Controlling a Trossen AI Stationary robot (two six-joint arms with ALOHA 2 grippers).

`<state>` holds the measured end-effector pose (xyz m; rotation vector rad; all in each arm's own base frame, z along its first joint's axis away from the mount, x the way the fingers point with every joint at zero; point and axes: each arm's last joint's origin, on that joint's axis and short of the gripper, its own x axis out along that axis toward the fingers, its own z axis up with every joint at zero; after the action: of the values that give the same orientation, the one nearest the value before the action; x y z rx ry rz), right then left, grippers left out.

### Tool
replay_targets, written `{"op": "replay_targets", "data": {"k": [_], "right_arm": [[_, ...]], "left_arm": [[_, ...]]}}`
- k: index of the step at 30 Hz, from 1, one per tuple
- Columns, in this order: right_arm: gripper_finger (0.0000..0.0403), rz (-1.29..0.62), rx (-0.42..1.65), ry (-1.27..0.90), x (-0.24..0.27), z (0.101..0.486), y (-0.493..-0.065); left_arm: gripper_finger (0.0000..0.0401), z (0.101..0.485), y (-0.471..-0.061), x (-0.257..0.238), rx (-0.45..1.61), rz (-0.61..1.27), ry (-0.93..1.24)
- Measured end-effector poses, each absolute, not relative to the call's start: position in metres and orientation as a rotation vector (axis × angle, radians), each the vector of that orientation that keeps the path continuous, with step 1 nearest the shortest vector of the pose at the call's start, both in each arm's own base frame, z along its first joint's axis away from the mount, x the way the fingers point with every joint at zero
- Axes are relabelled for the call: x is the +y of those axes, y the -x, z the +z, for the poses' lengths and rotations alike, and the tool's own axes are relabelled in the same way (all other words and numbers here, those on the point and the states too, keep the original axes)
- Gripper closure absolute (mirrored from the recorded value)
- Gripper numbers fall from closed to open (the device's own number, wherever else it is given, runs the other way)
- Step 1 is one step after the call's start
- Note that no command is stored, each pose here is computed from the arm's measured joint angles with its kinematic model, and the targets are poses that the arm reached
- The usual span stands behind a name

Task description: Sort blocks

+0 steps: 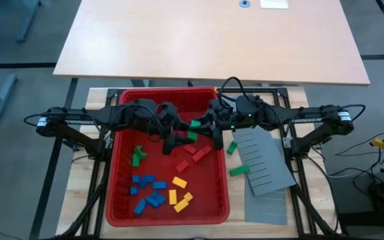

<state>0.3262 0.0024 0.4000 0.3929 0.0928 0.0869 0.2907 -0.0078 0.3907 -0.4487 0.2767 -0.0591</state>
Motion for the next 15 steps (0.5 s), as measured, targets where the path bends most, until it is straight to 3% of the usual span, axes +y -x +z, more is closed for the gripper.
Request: {"op": "replay_targets", "data": {"k": [7, 15], "right_arm": [[0.0290, 0.078, 0.092, -0.392, -0.001, 0.400, -0.326], [0.0290, 0.036, 0.255, -0.381, -0.005, 0.396, -0.305]], "left_arm": [[0.0083, 0.379, -0.287, -0.008, 0.401, -0.023, 0.481], [0.0078, 0.363, -0.278, -0.007, 0.587, 0.032, 0.479]]}}
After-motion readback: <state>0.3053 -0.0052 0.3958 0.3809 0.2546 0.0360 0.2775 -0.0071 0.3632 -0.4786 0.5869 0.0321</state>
